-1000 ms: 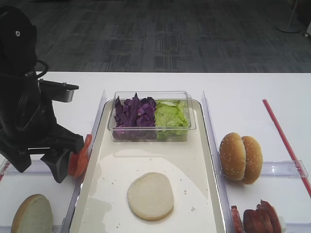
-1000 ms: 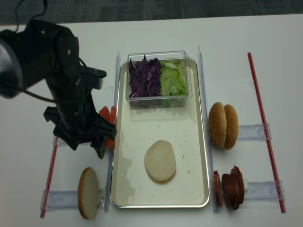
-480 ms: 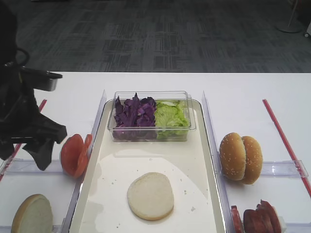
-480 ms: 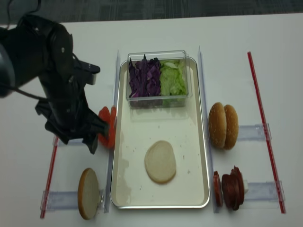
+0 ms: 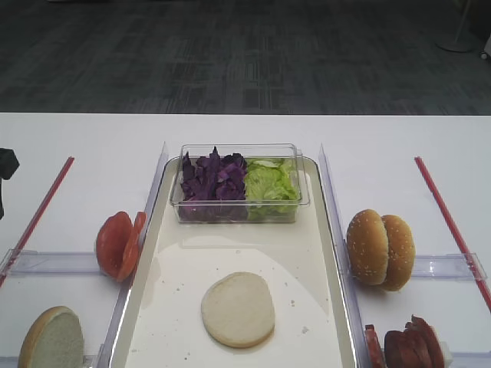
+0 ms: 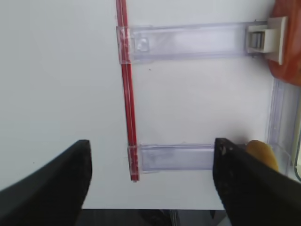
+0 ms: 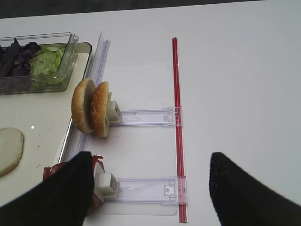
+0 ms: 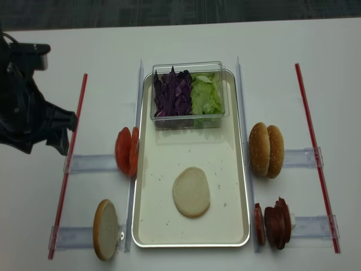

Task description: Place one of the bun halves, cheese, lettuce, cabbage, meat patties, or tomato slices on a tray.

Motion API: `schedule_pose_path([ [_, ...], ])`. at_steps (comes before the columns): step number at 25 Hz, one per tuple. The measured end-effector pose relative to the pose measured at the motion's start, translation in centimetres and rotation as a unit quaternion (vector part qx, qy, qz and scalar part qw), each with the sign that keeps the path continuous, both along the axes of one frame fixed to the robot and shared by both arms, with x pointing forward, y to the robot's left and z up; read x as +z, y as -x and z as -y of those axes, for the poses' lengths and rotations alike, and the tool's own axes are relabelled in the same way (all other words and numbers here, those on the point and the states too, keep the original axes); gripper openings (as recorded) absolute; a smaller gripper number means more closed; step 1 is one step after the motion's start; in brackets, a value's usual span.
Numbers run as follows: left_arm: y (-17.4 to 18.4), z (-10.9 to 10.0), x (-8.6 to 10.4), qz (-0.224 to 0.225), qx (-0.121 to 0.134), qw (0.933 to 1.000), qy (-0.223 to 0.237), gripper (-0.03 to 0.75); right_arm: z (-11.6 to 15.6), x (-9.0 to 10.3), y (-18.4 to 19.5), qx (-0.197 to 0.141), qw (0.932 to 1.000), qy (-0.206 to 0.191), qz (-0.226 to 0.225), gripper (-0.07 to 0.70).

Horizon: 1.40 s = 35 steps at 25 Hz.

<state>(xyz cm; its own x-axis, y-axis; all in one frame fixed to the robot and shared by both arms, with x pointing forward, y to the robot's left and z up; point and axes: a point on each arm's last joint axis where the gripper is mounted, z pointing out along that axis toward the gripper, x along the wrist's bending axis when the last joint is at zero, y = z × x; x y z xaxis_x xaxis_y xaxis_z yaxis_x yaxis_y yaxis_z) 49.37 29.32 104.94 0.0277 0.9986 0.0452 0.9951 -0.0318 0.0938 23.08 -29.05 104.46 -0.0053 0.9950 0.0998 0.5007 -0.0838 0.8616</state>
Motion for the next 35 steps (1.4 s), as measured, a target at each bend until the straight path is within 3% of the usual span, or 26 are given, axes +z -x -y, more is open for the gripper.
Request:
schedule_pose_path([
  [10,0.2,-0.2,-0.1,-0.002,0.002,1.0000,-0.001,0.507,0.0,0.0,0.0,0.000,1.0000,0.000,0.000,0.536],
  [16,3.2,-0.4,-0.4,-0.005,0.002,1.0000,-0.001,0.507,0.0,0.0,0.0,0.000,1.0000,0.000,0.000,0.536],
  [23,7.9,-0.6,1.6,0.056,0.002,0.9984,0.001,0.507,0.0,0.0,0.0,0.000,1.0000,0.000,0.000,0.536],
  [28,11.2,-0.7,3.0,0.126,0.001,0.9920,0.004,0.507,0.0,0.0,0.0,0.000,1.0000,0.000,0.000,0.536],
  [35,15.9,-0.9,2.0,0.182,0.009,0.9832,0.009,0.507,0.0,0.0,0.0,0.000,1.0000,0.000,0.000,0.536],
])
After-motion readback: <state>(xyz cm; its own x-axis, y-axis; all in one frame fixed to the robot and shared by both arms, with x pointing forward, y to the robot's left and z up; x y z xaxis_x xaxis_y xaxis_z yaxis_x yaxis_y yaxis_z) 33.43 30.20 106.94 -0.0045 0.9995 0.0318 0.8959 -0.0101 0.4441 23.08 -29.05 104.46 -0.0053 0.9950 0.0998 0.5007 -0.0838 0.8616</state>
